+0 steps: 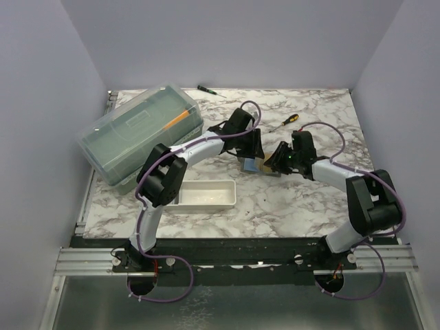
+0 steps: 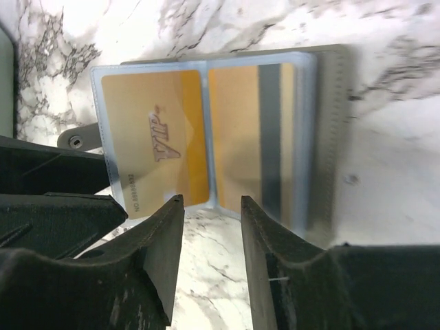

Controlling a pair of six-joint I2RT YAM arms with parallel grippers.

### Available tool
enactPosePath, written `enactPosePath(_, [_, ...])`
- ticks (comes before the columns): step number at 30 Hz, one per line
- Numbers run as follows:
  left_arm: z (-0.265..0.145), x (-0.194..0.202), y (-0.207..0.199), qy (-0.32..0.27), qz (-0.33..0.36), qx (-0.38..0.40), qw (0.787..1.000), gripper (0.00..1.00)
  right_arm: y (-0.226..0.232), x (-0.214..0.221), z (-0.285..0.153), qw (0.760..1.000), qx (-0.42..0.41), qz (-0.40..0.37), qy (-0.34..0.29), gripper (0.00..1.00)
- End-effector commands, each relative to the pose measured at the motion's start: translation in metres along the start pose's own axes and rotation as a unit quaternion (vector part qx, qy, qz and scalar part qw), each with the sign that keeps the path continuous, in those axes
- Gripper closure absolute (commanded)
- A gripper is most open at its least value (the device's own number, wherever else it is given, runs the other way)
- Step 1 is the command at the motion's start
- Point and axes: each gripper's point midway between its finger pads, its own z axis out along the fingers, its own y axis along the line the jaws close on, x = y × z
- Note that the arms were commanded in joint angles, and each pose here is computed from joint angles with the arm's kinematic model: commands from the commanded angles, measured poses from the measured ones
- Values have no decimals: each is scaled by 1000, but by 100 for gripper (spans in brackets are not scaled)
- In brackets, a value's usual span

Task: Put the credit cards into the card holder
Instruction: Insert the credit card into the card holder, then pick up the credit card from the storage box.

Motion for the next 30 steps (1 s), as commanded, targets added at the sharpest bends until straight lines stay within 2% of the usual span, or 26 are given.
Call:
enactPosePath(1, [8, 0, -30, 7, 10, 39, 999, 52, -20, -18, -27, 998, 61, -6, -28, 56])
enactPosePath(10, [28, 17, -64, 43, 0, 85, 995, 49, -66, -53, -77, 985, 149, -24, -85, 52])
enactPosePath(12, [23, 14, -68, 38, 6, 89, 995, 49, -70, -64, -91, 979, 167, -46, -104, 48])
enactPosePath(15, [-5, 1, -70, 5, 40, 80, 996, 47, -53, -70, -104, 982, 139, -79, -106, 43])
enactPosePath(20, [-80, -16, -62, -45, 69, 67, 994, 41, -2, -54, -103, 988, 75, -117, -72, 41])
enactPosePath(22, [-114, -19, -51, -70, 79, 46, 993, 38, 36, -36, -96, 987, 48, -144, -57, 38])
enactPosePath(26, [-183, -19, -30, -127, 113, -21, 985, 33, 123, 11, -85, 986, -73, -153, -7, 35])
enactPosePath(30, [-265, -24, -14, -209, 144, -104, 962, 26, 194, 65, -81, 971, -187, -141, 51, 32])
